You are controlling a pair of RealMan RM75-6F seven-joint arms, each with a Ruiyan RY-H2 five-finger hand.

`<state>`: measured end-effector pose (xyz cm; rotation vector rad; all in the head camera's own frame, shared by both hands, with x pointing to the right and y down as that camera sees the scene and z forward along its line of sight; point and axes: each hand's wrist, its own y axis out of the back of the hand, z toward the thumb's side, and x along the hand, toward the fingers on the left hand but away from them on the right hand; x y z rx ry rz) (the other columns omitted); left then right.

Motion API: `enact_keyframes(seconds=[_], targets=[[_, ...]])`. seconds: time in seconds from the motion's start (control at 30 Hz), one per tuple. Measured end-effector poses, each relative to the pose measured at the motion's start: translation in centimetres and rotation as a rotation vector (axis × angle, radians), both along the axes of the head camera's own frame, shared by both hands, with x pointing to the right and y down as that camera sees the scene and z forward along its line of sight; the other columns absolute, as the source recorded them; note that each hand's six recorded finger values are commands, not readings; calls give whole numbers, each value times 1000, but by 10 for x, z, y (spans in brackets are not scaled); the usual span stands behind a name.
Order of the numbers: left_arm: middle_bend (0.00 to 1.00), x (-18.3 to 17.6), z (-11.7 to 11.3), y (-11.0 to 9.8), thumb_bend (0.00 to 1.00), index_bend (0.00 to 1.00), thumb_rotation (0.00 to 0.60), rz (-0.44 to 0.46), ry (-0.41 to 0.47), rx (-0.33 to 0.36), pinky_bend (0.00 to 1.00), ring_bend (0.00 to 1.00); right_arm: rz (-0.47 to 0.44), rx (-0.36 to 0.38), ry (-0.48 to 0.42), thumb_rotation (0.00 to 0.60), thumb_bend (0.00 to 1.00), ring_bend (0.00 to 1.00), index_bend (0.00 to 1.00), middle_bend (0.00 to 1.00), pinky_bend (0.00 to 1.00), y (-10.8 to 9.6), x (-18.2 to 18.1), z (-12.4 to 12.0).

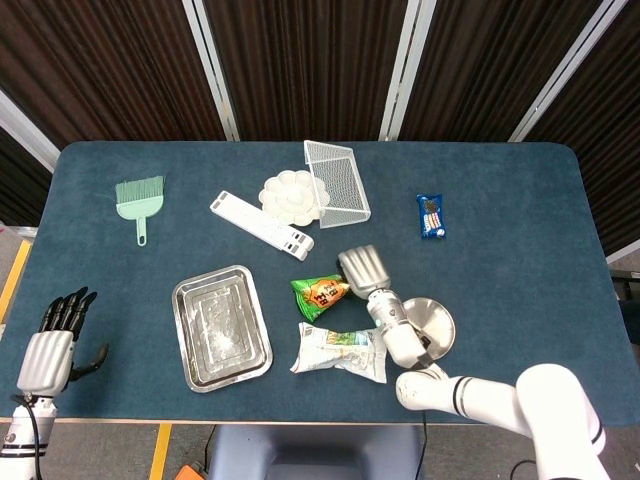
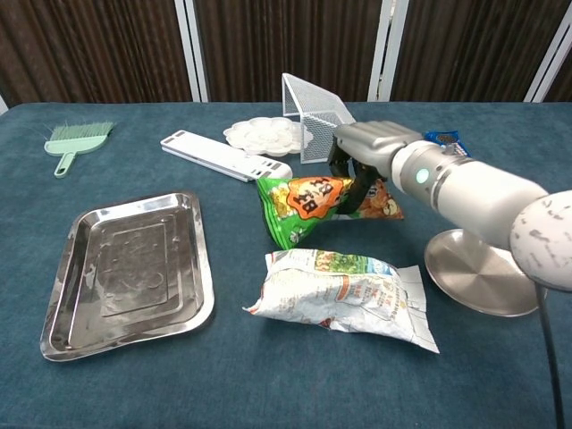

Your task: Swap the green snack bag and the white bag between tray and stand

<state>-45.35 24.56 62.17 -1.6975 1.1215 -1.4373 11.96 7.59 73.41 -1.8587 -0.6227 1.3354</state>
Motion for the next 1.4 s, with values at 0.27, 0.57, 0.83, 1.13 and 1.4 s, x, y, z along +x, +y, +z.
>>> enact_keyframes(seconds=[0.27,0.57,0.83,1.13,1.4], targets=[[0,6,-7,1,375,0,600,25,16,13,1,0,23,53,-50,600,293,662,883,685,818,-5,49,-60],[0,23,-7,4,376,0,600,86,41,-7,0,0,95,-31,9,600,293,662,882,685,818,46,155,-90],[0,28,-7,4,375,0,600,91,37,-19,1,0,108,-105,46,600,293,583,662,628,756,67,192,-53],[0,35,-7,6,375,0,600,124,75,-63,1,0,37,-233,65,600,220,76,0,98,283,88,184,-27],[0,71,-10,8,372,0,600,237,148,-130,1,0,82,-169,-58,600,119,0,0,5,137,78,195,-84]])
